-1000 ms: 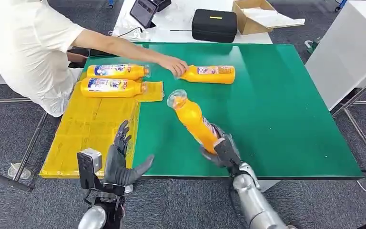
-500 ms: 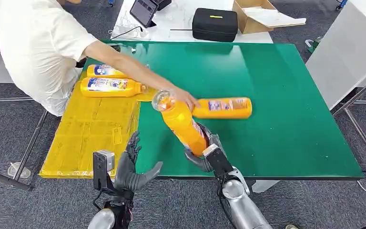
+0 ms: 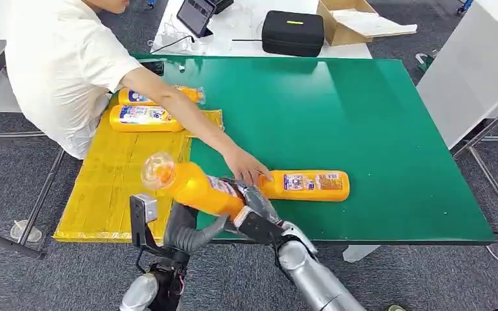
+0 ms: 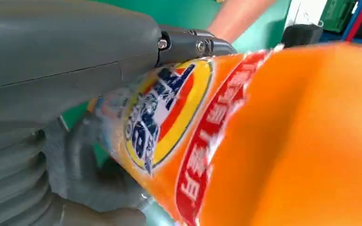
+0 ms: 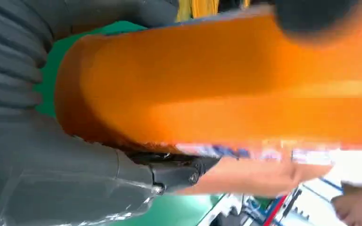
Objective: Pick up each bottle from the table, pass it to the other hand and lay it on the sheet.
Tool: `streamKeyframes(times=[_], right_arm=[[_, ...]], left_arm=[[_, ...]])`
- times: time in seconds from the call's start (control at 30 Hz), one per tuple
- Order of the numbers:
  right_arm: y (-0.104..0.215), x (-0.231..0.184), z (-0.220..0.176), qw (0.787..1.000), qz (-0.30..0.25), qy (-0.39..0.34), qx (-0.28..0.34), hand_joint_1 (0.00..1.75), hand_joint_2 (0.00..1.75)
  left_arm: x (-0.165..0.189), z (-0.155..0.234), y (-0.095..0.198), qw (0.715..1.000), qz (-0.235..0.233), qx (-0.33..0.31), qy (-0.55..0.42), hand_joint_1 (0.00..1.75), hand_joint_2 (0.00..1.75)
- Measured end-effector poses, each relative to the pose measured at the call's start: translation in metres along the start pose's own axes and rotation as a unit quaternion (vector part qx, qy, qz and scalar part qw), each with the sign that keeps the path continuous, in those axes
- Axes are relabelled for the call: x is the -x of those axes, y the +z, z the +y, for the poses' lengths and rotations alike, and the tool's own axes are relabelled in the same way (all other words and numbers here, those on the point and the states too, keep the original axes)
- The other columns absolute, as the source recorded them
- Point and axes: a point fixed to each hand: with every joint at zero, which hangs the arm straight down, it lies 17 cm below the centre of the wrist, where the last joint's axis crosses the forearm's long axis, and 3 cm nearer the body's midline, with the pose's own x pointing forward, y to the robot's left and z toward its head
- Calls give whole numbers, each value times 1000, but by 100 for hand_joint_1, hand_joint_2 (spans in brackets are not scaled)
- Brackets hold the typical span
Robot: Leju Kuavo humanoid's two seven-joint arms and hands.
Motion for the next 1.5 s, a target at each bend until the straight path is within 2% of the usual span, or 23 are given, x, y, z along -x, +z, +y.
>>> streamKeyframes(times=[0.43,0.47,0.5,0.6,0.7,0.73,0.77,0.8,1.0,1.17,1.27,1.37,1.43,1.5], right_arm=[[-6,-4,15,999,-12,32,-28,175,175],[-6,-4,15,999,-12,31,-30,175,175],[-6,-4,17,999,-12,31,-32,175,175],[-5,-4,23,999,-11,28,-37,166,175],[-5,-3,27,999,-7,17,-37,138,175],[-5,-4,29,999,-6,11,-38,112,175],[-6,-5,32,999,-6,5,-40,42,175],[-7,-7,35,999,-5,-1,-42,0,175],[-4,-8,47,999,1,-23,-44,0,175],[-4,-8,46,999,1,-24,-35,0,175],[-1,-7,32,1000,-7,-4,12,0,175],[13,-10,-17,986,-28,97,136,0,175],[26,-11,-40,970,-36,157,180,0,175],[39,-17,-59,950,-55,229,206,0,175]], left_arm=[[-23,4,-8,996,-14,3,93,0,175],[-26,5,-8,995,-17,2,100,150,175],[-28,6,-9,994,-20,1,104,175,175],[-35,13,-12,993,-30,-15,111,175,175],[-42,22,-14,993,-49,-46,93,175,175],[-47,26,-15,993,-66,-61,71,175,175],[-52,30,-15,993,-84,-77,45,175,175],[-57,31,-16,991,-102,-88,19,175,175],[-89,37,-20,973,-179,-127,-74,175,175],[-101,38,-22,963,-203,-138,-107,175,175],[-106,44,-21,956,-213,-155,-133,175,175],[-112,58,-15,935,-219,-185,-209,175,175],[-112,66,-13,919,-211,-185,-278,175,175],[-106,67,-13,883,-198,-164,-392,175,175]])
